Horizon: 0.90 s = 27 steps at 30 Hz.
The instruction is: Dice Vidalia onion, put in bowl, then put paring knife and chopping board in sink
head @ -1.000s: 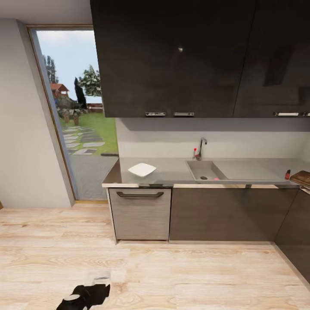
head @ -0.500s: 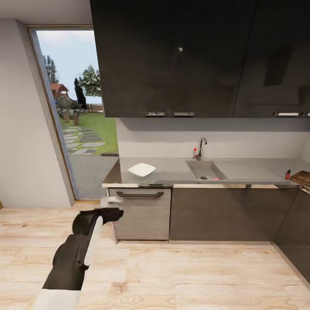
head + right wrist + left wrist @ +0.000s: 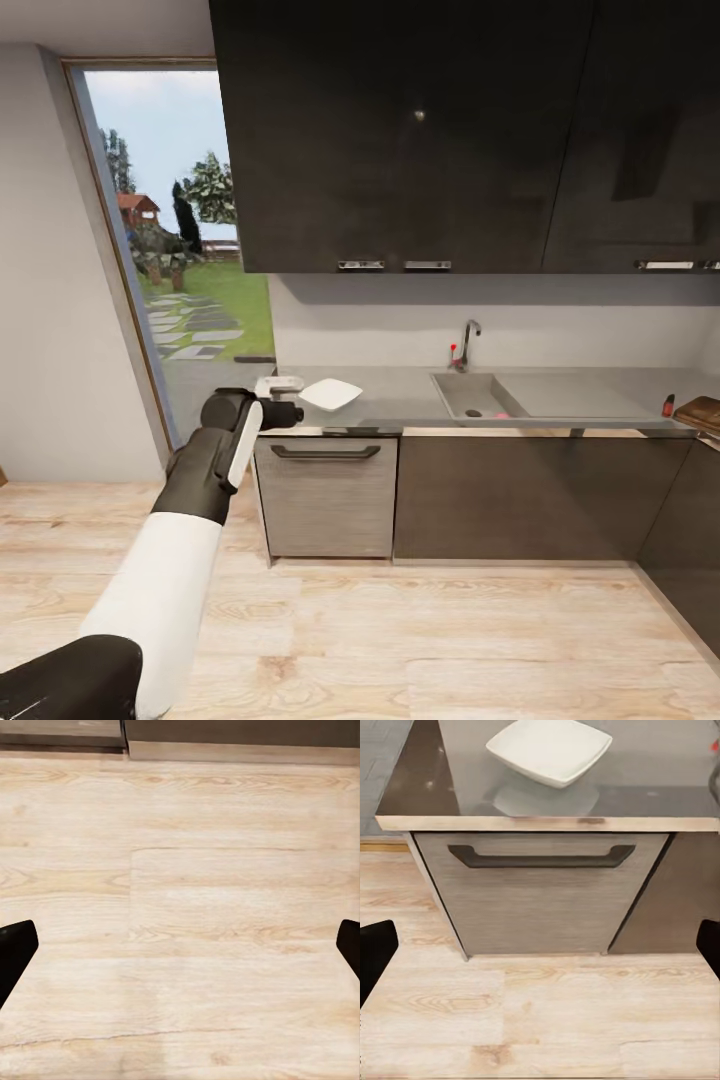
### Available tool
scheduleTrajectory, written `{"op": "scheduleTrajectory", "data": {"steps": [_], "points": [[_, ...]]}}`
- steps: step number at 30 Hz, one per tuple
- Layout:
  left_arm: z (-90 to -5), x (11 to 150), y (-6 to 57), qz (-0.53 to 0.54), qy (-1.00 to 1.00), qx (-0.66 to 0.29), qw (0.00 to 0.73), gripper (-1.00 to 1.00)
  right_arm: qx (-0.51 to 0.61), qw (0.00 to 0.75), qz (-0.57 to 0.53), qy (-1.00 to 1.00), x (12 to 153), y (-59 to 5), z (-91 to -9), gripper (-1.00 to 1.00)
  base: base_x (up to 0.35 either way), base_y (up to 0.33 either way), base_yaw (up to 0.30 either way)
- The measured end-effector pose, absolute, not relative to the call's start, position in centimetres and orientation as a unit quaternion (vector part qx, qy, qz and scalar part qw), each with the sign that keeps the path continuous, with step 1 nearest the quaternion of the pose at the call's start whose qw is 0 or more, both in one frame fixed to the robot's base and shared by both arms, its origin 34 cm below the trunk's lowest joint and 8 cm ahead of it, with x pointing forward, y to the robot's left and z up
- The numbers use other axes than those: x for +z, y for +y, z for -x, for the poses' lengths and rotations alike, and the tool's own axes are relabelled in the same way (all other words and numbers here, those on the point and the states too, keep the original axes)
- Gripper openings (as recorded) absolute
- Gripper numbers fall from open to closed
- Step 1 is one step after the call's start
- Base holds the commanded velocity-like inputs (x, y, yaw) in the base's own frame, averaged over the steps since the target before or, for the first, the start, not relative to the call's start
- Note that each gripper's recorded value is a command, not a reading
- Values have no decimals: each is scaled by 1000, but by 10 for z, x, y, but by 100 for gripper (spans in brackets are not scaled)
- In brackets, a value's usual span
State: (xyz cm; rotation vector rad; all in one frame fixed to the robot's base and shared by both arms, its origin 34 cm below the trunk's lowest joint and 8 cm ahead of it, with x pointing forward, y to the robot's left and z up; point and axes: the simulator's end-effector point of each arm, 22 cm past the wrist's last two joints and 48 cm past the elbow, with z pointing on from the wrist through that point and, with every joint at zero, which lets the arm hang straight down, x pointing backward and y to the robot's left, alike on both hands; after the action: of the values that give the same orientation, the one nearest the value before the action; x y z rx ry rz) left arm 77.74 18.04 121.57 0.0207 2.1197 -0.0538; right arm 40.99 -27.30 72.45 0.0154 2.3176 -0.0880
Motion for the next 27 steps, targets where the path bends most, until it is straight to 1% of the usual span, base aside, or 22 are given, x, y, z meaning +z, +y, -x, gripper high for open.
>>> {"op": "scheduleTrajectory", "data": {"steps": [6, 11, 16, 27], "points": [[-777, 1233, 165, -45, 861, -3, 506, 100, -35, 400, -6, 916, 725, -273, -410, 100, 0, 0, 0], [-776, 1242, 163, -48, 855, -1, 516, 100, -34, 400, -6, 916, 725, -272, -410, 100, 48, 3, 0], [-776, 1243, 163, -48, 855, -1, 517, 100, -34, 400, -6, 916, 725, -272, -409, 100, 235, 52, 0], [-776, 1242, 171, -46, 855, 5, 516, 100, -33, 400, -5, 916, 725, -271, -410, 100, 299, 83, 0]]}}
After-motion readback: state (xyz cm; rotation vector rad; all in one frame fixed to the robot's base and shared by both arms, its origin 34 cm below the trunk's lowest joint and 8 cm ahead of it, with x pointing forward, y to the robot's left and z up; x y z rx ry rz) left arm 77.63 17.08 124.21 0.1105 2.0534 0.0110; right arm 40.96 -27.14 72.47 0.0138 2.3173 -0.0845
